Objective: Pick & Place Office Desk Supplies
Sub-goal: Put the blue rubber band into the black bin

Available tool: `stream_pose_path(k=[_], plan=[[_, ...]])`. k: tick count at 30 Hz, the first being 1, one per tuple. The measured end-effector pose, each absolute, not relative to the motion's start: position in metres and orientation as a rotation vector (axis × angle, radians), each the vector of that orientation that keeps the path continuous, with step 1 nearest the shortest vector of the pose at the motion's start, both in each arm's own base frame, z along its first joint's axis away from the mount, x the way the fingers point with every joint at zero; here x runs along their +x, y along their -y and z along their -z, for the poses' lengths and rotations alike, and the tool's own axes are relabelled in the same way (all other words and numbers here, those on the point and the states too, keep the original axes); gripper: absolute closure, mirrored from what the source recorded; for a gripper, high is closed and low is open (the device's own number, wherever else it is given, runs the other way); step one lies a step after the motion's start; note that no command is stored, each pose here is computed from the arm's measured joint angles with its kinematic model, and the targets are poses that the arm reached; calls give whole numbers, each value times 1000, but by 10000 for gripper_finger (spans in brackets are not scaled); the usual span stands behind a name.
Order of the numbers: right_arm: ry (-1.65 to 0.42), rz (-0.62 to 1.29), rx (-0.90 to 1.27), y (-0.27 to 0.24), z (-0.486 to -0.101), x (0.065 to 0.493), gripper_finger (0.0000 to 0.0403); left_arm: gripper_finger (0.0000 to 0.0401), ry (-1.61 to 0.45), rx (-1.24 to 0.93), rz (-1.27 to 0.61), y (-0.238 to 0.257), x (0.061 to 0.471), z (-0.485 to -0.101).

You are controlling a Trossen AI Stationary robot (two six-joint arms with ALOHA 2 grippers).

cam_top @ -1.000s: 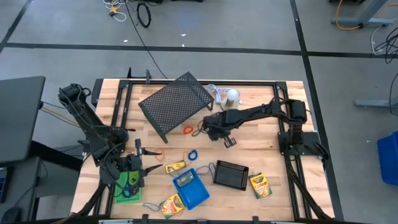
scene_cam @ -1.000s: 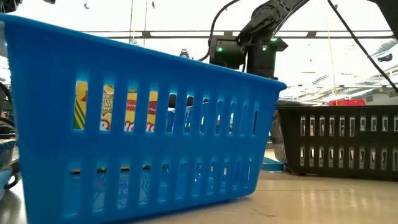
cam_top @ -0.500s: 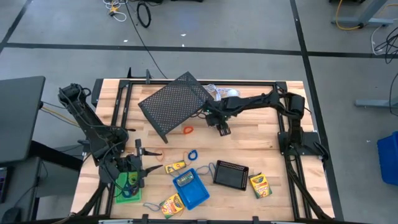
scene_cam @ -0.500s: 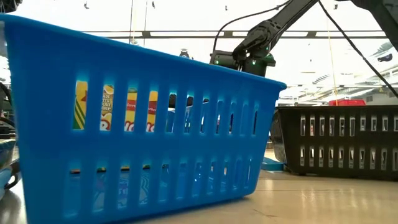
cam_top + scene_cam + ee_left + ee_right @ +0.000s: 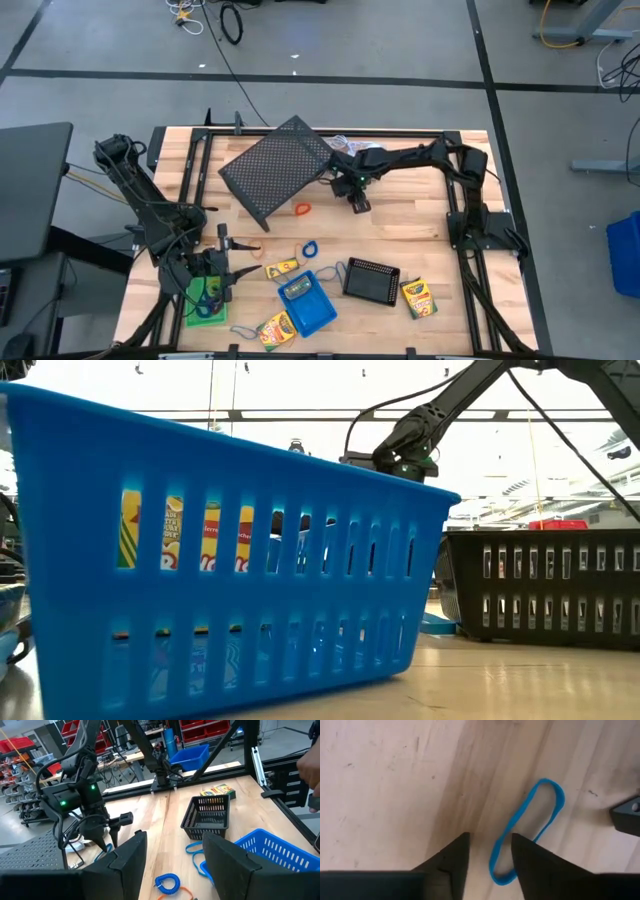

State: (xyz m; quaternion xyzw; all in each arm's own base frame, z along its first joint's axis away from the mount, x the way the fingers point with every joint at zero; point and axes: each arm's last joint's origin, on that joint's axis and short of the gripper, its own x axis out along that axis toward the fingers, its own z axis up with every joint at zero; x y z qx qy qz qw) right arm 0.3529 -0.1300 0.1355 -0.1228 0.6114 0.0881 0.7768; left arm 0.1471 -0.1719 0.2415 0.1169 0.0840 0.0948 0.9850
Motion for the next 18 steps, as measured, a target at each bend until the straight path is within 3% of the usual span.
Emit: stream_pose_path(k=[7,18], plan=[[-1365,-261,-189,126,-135,347,333,200,-168,232,-190,172,147,-241],[-1448,-327,-207,93,-134,348,361,200,-168,231,-190,172,147,-242]])
